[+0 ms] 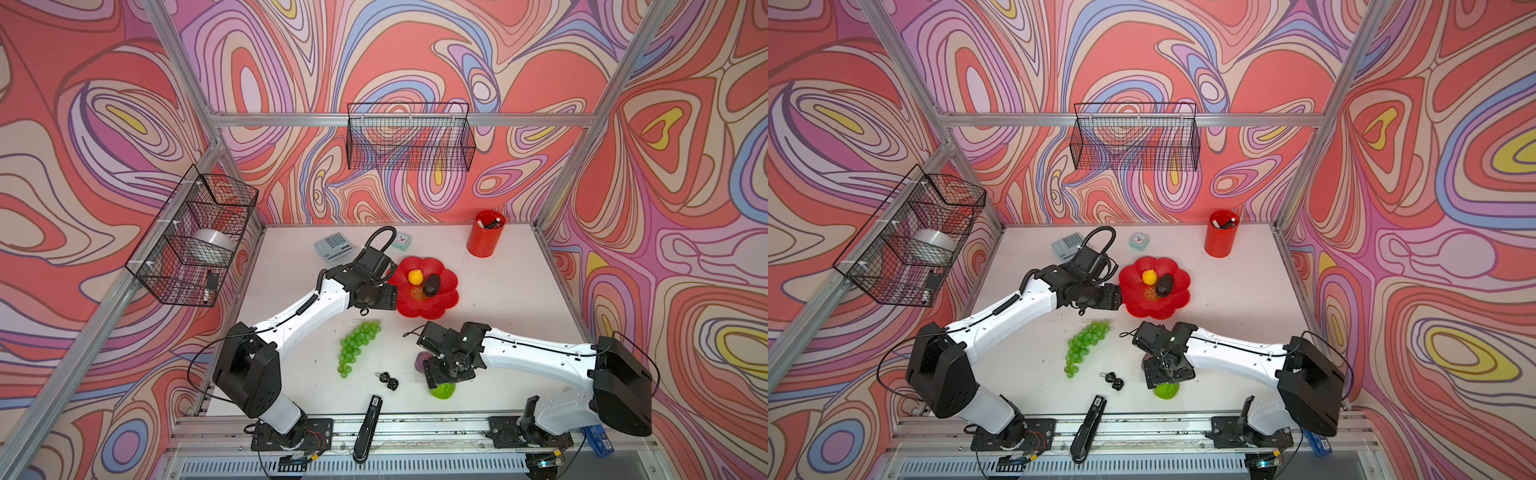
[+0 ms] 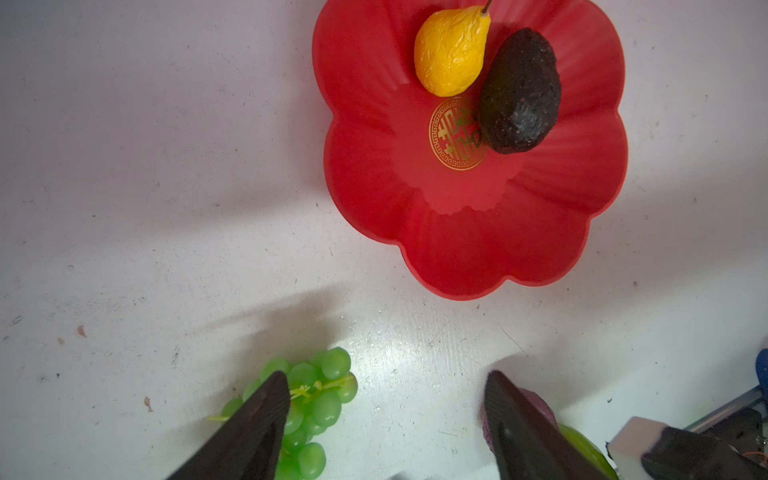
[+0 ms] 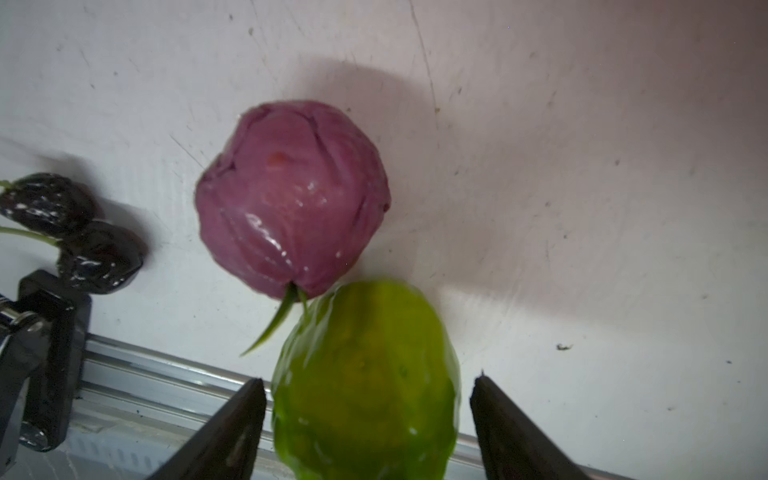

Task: Place and organize the fake fruits in the fruit bowl
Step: 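Move the right gripper down onto the green bumpy fruit and close it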

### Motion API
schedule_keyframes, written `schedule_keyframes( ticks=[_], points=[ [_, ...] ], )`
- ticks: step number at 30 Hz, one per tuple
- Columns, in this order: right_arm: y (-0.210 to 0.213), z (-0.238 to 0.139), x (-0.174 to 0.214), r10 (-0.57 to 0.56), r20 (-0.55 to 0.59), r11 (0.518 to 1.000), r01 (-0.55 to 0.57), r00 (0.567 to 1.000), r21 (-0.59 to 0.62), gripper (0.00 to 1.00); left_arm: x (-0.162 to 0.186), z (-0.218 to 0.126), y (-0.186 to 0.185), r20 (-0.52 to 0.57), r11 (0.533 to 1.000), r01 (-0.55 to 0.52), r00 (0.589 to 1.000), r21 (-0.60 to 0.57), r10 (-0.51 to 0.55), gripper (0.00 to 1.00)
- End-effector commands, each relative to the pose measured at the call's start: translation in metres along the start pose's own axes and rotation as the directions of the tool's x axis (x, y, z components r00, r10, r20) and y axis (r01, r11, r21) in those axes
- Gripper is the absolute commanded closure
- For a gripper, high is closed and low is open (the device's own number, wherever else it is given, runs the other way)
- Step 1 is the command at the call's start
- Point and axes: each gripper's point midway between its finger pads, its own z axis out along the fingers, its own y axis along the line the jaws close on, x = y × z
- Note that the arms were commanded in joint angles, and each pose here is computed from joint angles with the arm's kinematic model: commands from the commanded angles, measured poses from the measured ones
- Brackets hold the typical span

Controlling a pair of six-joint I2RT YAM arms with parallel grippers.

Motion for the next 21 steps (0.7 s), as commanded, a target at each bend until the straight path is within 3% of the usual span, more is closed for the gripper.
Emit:
schedule_keyframes(
  ticks=[1,11,18,21],
  points=[
    [0.004,0.008,0.004,0.002,-0.017,1.000,-0.002,1.000,-0.022,0.19,-0.004,-0.002,0.002,0.010,1.000,0.011,1.000,-0.016,-0.010,0.22],
    [0.003,0.024,0.008,-0.029,-0.051,0.999,0.028,0.998,-0.017,0.25,-0.004,-0.002,0.002,-0.001,1.000,0.018,1.000,-0.021,-0.018,0.22],
    [0.003,0.027,0.010,-0.053,-0.059,0.998,0.051,0.997,-0.025,0.40,-0.009,-0.001,0.001,0.001,0.999,0.015,1.000,-0.029,-0.015,0.22],
    [0.013,0.026,0.014,-0.068,-0.052,0.993,0.063,0.996,-0.102,0.46,-0.010,0.001,-0.001,-0.005,1.000,0.015,1.000,-0.027,-0.015,0.22]
  ],
)
